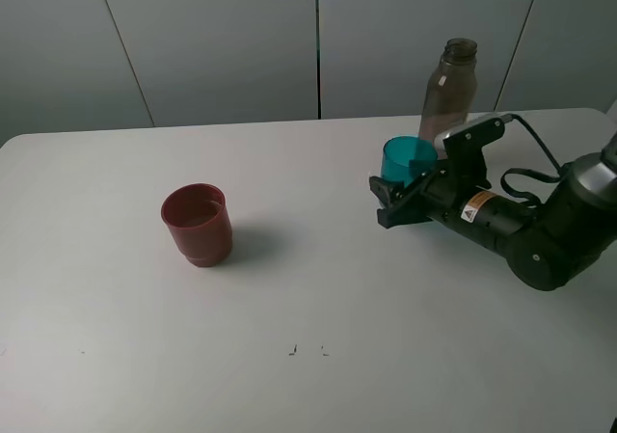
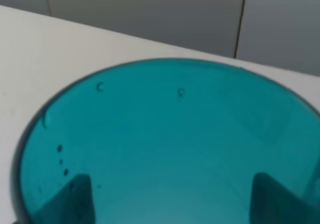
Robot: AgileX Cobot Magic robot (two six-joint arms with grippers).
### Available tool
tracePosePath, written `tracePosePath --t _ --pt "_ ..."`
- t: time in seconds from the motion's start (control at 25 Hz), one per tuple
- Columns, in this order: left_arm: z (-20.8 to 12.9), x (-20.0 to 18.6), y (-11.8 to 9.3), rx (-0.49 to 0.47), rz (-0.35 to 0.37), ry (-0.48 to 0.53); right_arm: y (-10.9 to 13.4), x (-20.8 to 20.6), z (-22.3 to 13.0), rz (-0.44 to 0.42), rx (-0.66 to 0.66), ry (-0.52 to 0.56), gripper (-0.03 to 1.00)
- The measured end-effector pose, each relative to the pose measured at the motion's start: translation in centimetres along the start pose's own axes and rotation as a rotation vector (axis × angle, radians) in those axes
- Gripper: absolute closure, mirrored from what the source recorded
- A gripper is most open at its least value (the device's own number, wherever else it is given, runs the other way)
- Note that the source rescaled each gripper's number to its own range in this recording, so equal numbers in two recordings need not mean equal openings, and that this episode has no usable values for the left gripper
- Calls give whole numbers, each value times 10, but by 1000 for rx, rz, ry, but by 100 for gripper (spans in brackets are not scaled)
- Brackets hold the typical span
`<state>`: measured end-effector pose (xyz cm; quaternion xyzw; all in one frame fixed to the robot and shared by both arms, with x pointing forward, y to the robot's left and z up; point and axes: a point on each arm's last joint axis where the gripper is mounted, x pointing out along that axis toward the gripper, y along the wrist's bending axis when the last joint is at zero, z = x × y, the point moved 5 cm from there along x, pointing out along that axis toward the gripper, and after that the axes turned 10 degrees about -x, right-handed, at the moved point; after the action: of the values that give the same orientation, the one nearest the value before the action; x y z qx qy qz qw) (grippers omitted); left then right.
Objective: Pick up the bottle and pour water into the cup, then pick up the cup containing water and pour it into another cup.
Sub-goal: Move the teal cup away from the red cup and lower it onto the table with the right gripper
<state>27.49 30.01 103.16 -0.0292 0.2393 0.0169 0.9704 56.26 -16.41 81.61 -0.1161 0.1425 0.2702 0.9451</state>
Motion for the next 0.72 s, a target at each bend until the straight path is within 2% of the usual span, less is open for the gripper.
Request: tracePosePath --t 0.72 --pt "0 0 0 0 0 0 -1 1 -12 -17 8 31 93"
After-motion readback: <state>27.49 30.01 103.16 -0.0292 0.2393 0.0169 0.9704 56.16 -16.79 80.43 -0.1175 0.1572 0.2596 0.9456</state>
